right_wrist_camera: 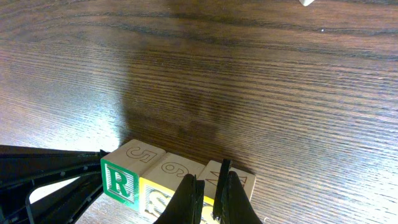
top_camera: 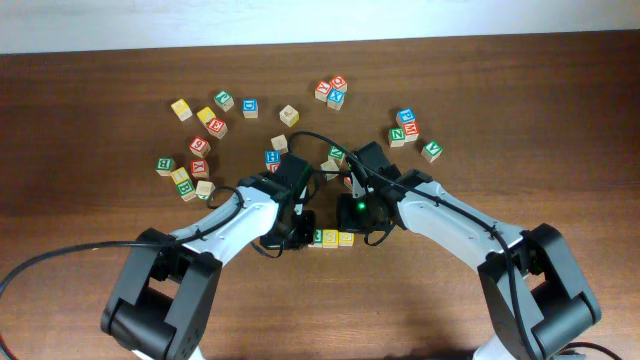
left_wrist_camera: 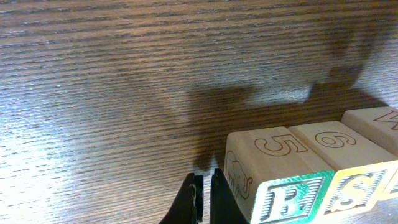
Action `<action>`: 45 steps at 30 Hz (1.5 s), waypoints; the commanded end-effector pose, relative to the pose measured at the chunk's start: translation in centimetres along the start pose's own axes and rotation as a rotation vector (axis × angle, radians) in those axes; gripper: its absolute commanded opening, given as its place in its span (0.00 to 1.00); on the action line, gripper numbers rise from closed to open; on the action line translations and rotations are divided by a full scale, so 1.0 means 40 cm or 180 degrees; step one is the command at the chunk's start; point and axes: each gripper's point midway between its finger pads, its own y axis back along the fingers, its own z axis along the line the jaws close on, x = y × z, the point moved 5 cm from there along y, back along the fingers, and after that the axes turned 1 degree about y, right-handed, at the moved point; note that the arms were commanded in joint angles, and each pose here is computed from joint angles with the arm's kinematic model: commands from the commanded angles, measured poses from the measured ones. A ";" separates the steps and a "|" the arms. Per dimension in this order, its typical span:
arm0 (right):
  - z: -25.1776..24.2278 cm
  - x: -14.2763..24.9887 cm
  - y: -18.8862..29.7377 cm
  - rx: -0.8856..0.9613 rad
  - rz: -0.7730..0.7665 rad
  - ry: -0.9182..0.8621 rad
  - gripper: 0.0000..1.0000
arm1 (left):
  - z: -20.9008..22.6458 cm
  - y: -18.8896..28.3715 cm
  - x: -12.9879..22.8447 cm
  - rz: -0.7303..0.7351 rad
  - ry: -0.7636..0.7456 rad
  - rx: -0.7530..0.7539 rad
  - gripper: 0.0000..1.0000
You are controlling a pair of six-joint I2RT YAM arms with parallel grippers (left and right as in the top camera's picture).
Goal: Spell out RSS
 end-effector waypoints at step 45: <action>0.030 0.007 -0.005 -0.0148 0.0078 0.0031 0.04 | 0.003 -0.013 0.007 0.0050 0.0040 -0.0023 0.00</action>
